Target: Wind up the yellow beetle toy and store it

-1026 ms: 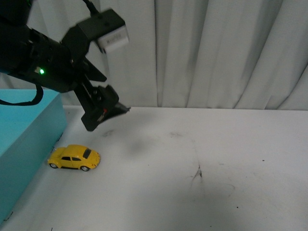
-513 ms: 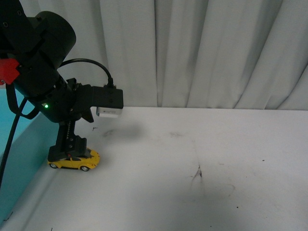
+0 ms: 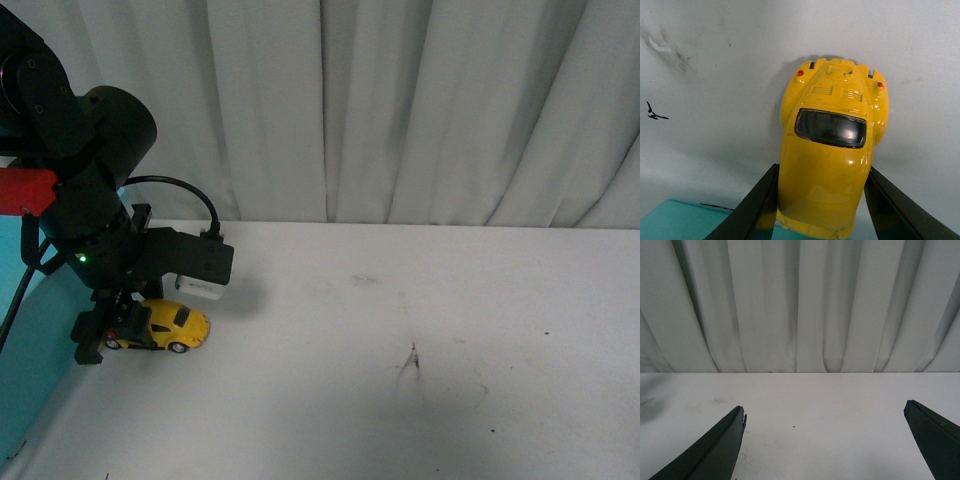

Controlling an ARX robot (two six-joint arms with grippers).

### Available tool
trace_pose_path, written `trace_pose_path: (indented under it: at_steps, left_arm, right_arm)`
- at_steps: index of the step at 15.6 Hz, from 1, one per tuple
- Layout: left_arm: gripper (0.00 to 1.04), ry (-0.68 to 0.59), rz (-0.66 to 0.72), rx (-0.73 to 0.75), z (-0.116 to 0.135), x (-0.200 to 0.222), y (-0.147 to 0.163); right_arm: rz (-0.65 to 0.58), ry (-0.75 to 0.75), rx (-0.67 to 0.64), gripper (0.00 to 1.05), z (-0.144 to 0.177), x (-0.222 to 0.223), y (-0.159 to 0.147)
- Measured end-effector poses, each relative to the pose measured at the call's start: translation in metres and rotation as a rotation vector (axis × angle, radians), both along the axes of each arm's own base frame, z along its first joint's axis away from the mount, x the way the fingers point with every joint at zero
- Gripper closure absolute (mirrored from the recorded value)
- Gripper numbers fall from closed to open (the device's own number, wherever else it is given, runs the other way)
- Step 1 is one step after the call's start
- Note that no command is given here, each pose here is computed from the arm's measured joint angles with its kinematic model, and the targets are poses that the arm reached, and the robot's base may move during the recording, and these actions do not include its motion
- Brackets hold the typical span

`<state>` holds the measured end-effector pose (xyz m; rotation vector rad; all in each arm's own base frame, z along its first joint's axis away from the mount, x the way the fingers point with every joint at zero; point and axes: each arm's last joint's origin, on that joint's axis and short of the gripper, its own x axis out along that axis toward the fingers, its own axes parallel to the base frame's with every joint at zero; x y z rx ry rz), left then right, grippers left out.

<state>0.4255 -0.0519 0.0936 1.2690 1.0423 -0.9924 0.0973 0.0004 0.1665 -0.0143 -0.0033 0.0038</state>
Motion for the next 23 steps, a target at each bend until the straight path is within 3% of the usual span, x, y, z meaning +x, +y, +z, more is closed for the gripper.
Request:
trace_pose_path:
  at_steps: [5,9,11,13,16,18,20,23]
  left_arm:
    - [0.65,0.000,-0.007,-0.007,0.000,0.000,-0.003]
    - [0.65,0.018,-0.004,-0.066,0.001,-0.002,-0.010]
    - [0.66,0.020,0.034,-0.302,0.031,-0.011,-0.033]
    - [0.66,-0.090,0.044,-0.499,0.086,-0.019,-0.042]
    - [0.66,-0.253,0.063,-0.672,0.150,-0.036,-0.035]
    - [0.66,-0.418,0.146,-0.774,0.188,-0.045,-0.011]
    - [0.66,-0.612,0.337,-0.827,0.216,-0.045,0.032]
    - [0.66,-0.835,0.710,-0.782,0.229,-0.042,0.103]
  right_arm:
    - [0.000,0.000,0.000,0.06,0.000,0.000,0.000]
    - [0.000,0.000,0.000,0.06,0.000,0.000,0.000]
    - [0.000,0.000,0.000,0.06,0.000,0.000,0.000]
    - [0.000,0.000,0.000,0.06,0.000,0.000,0.000]
    - [0.000,0.000,0.000,0.06,0.000,0.000,0.000]
    - [0.000,0.000,0.000,0.06,0.000,0.000,0.000]
    - [0.000,0.000,0.000,0.06,0.000,0.000,0.000]
    - [0.000,0.000,0.000,0.06,0.000,0.000,0.000]
